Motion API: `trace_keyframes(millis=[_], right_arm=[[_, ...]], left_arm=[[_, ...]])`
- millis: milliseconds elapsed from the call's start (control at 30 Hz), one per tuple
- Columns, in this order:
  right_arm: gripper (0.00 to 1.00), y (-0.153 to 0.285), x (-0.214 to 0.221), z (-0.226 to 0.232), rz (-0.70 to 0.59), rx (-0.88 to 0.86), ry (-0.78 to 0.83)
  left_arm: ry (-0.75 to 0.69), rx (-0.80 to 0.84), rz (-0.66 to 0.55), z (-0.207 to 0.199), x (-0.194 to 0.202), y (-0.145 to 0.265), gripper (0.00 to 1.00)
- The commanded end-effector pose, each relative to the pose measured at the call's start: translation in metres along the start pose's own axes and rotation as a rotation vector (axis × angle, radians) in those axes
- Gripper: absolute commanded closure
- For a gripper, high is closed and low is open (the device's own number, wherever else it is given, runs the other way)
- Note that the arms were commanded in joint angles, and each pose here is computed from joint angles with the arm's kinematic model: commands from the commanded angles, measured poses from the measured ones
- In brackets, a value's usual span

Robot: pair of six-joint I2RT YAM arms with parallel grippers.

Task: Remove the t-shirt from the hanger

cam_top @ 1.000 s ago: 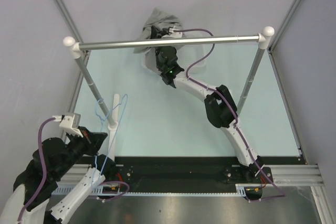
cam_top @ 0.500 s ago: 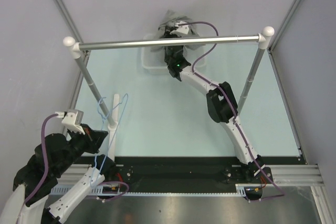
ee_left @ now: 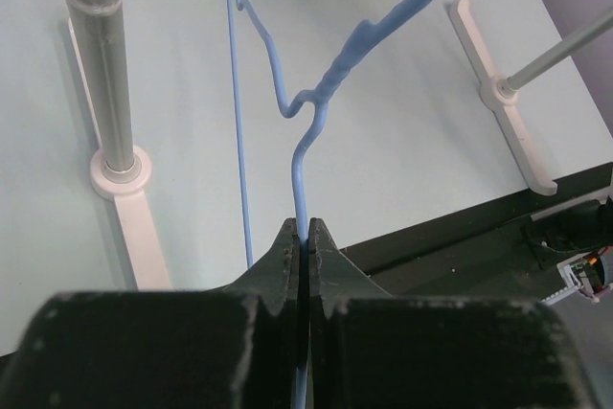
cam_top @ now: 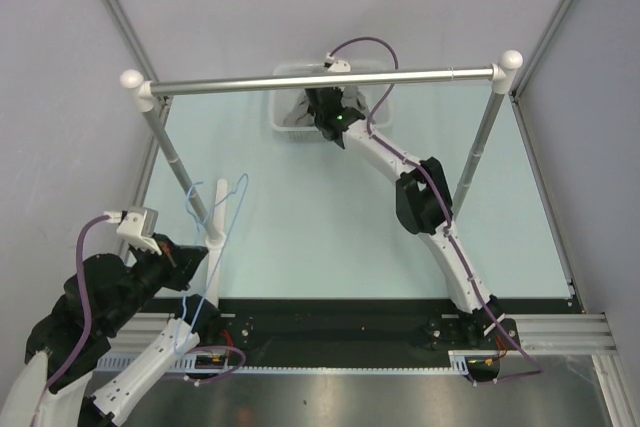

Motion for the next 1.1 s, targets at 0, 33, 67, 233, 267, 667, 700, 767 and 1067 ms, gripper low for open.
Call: trace_keyframes(millis=[0,33,67,233,267,667,700,767,1067], right_arm=[[1.00,0.015,-0.071,-0.016,-0.029,-0.054,0.003],[1.00,0.010,-0.061,-0.020,0.015,-0.072,0.028],[1.00,0.009,-0.061,-0.024,0.023,-0.078,0.041],[0.95,-0.007,-0.060,-0.050,0.042,-0.099,0.158],[0.94,-0.011,-0.058,-0.054,0.046,-0.097,0.195],[0.19,-0.018,-0.054,-0.055,0.069,-0.206,0.216],[0.17,-0.016,-0.058,-0.056,0.070,-0.203,0.209],[0.12,-0.005,-0.070,-0.058,0.070,-0.187,0.191],[0.00,0.066,-0.078,-0.048,0.170,-0.206,0.227]], left_arm=[[0.019,0.058,-0.006,-0.012,-0.007,-0.006,1.00],[0.020,0.062,-0.006,-0.013,-0.008,-0.005,1.00],[0.023,0.061,-0.005,-0.013,-0.007,-0.005,1.00],[0.035,0.116,-0.007,-0.019,-0.008,-0.004,1.00],[0.038,0.145,-0.002,-0.022,-0.008,-0.003,1.00],[0.149,0.192,0.022,-0.040,-0.011,-0.035,1.00],[0.161,0.190,0.030,-0.041,-0.011,-0.038,1.00],[0.187,0.201,0.037,-0.045,-0.011,-0.042,1.00],[0.296,0.168,0.044,-0.052,-0.017,-0.056,1.00]])
Point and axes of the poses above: each gripper's point midway between its finger pads, its own y axis back along the fingers, its own z axis along the line the jaws close on, x = y × z, the point moved 8 cm from there along y, back along the fingers, and after that the axes turned 13 degrees about y, right-handed, at the moved point
